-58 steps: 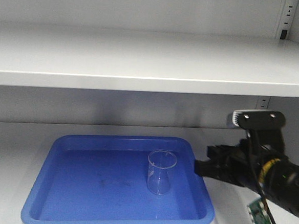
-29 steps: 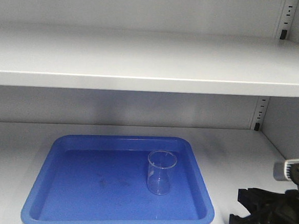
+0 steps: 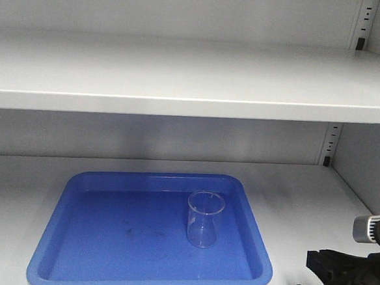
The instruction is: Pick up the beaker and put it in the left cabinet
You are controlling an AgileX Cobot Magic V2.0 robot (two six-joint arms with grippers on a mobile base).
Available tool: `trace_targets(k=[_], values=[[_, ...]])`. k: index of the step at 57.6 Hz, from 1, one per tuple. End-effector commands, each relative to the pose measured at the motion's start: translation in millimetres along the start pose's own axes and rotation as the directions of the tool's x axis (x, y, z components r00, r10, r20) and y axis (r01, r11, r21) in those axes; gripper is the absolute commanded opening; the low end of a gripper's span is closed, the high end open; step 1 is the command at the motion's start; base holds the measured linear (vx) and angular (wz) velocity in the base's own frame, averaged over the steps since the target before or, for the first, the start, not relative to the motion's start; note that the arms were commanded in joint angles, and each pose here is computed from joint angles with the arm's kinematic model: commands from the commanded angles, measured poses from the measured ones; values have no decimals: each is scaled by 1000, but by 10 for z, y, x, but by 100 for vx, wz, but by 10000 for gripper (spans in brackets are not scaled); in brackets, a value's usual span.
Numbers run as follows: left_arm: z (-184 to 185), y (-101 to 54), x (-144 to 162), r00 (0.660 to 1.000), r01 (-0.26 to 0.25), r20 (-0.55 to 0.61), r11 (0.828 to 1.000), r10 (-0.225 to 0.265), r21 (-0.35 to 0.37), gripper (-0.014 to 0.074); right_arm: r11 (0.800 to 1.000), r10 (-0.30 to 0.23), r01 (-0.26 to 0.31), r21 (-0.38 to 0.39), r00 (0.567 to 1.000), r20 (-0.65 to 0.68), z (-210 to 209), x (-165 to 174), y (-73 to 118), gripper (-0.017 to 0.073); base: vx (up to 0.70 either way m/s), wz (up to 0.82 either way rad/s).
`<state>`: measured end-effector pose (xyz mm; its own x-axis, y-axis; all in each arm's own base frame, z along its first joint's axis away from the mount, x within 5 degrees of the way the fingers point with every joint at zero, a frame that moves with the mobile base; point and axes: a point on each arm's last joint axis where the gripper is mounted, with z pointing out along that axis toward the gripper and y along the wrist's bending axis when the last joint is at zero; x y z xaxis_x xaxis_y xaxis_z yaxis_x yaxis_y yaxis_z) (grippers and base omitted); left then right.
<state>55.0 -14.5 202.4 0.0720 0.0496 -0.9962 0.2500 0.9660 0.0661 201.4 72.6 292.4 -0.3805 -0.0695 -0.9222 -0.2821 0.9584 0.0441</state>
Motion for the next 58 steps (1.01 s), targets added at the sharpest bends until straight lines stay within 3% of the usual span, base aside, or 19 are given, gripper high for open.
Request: trace_targets(k=[1,12,20,26,30,45,58], values=[[-13,3,-31,996,12,85,1000,-12,-4,1,999,-3,6,-36,997,83,-52,-156,34,-6,0,0],[-13,3,-31,996,12,85,1000,-12,-4,1,999,7,-4,-33,996,85,-80,-162,30,-6,0,0],[-13,3,-31,996,12,85,1000,-12,-4,1,1000,-22,24,-18,993,118,-193,-206,-16,-6,0,0],[-13,3,-31,996,12,85,1000,-12,-4,1,999,31,-33,10,985,171,-320,-196,-120,-6,0,0],[-13,3,-31,996,12,85,1000,-12,-4,1,998,28,-38,40,972,234,-448,-137,-188,-6,0,0],[-13,3,-31,996,12,85,1000,-12,-4,1,989,45,-93,114,929,368,-932,529,-285,-6,0,0],[-13,3,-31,996,12,85,1000,-12,-4,1,981,11,-99,169,889,458,-1121,1121,-290,-6,0,0]])
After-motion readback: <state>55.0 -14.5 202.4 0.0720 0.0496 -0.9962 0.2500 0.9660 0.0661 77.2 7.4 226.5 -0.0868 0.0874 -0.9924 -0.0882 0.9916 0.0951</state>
